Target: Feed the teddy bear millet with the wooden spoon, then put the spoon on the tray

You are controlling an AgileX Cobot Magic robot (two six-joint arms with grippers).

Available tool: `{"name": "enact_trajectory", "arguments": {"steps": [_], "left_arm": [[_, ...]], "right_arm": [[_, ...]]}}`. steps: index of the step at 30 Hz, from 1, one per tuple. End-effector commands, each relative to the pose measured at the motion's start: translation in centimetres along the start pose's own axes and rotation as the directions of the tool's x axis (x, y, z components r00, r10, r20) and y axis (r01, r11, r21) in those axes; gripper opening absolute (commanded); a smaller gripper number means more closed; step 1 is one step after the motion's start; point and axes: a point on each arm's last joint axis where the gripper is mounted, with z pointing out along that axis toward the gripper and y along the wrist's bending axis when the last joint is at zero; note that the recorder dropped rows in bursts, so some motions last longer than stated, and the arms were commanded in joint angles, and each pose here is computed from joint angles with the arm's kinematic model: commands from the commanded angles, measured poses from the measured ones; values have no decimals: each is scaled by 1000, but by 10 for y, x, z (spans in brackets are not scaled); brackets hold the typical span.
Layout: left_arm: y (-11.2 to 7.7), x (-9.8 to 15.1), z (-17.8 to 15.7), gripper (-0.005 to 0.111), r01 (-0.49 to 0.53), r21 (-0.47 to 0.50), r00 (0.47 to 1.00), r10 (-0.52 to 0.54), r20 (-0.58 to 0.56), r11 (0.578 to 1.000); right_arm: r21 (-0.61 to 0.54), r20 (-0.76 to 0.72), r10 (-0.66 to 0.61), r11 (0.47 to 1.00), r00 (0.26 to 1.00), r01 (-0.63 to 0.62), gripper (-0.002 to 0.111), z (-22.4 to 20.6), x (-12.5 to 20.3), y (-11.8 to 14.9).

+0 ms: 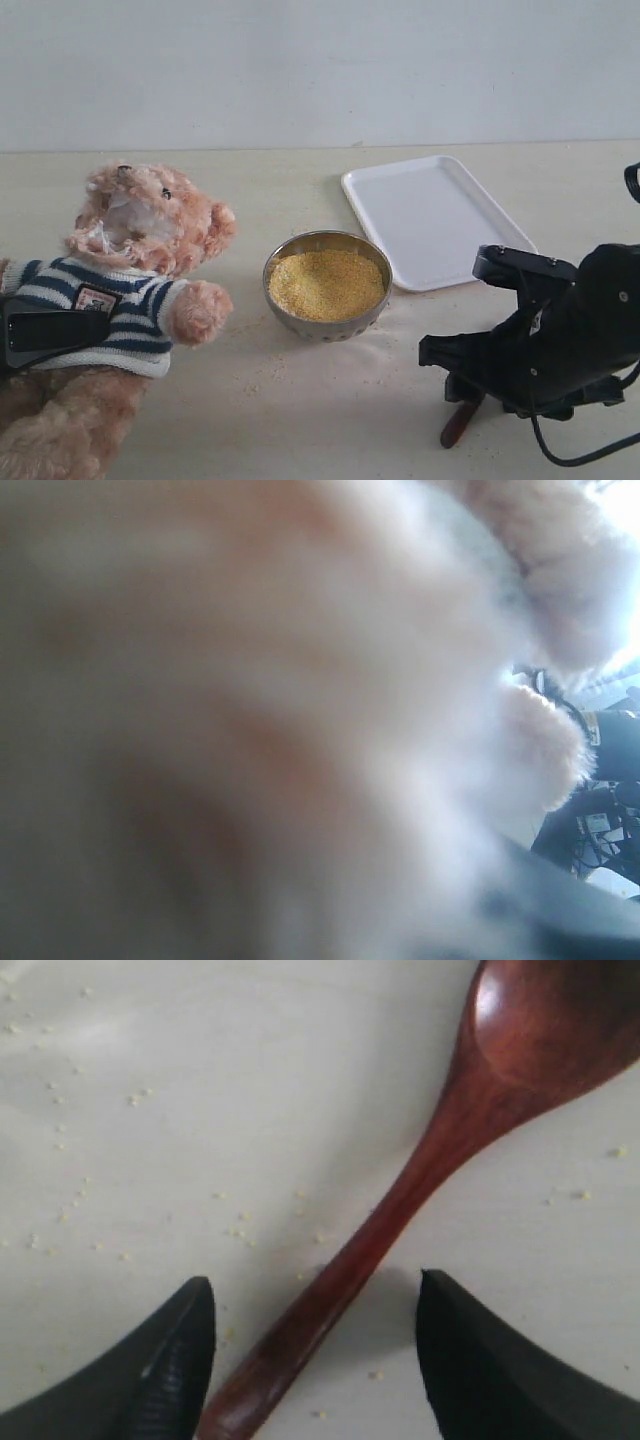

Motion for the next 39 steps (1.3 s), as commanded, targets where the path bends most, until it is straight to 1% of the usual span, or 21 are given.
{"name": "enact_trajectory", "arguments": {"steps": [1, 3, 8, 13, 15, 20, 23, 26, 29, 30, 33, 36, 38, 39], "left_arm": [[-3, -4, -1, 5, -9, 30, 1000, 8, 26, 1000], [-3, -4, -1, 5, -9, 30, 1000, 8, 26, 1000], [-3, -4, -1, 5, -9, 30, 1000, 8, 26, 1000], [-3, -4, -1, 5, -9, 30, 1000, 8, 26, 1000], [-3, -4, -1, 5, -9, 30, 1000, 8, 26, 1000], [-3, -4, -1, 5, -9, 30, 1000, 8, 26, 1000], [-3, -4, -1, 5, -9, 30, 1000, 8, 26, 1000], [-3, -4, -1, 5, -9, 30, 1000, 8, 26, 1000], [-3, -4, -1, 5, -9, 30, 1000, 8, 26, 1000], [-3, -4, -1, 5, -9, 30, 1000, 8, 26, 1000], [-3, -4, -1, 5, -9, 30, 1000, 8, 26, 1000], [-3, -4, -1, 5, -9, 30, 1000, 8, 26, 1000], [-3, -4, -1, 5, -9, 30, 1000, 8, 26, 1000], [-3, -4, -1, 5, -9, 30, 1000, 8, 26, 1000]], "right_arm": [[57, -128, -43, 997, 991, 50, 59, 3, 23, -15], [36, -104, -87, 995, 991, 91, 59, -5, 21, -12], [-20, -15, -98, 995, 995, 97, 59, -32, 16, -6], [-85, 108, -98, 991, 989, 108, 59, -64, 12, -1], [-97, 150, -126, 985, 981, 141, 59, -78, 9, 1], [-82, 188, -204, 971, 961, 223, 59, -109, 2, 6], [-44, 205, -262, 960, 943, 276, 59, -126, -5, 10], [29, 194, -334, 942, 922, 335, 59, -142, -14, 11], [138, 152, -404, 912, 902, 386, 59, -157, -22, 8], [197, 136, -428, 895, 893, 399, 59, -162, -25, 4], [289, 104, -457, 864, 883, 413, 59, -172, -30, -1], [315, 84, -461, 853, 883, 416, 59, -175, -30, -3], [304, 79, -453, 859, 888, 411, 59, -175, -29, -3], [280, 72, -450, 866, 890, 415, 59, -174, -28, -1]]}}
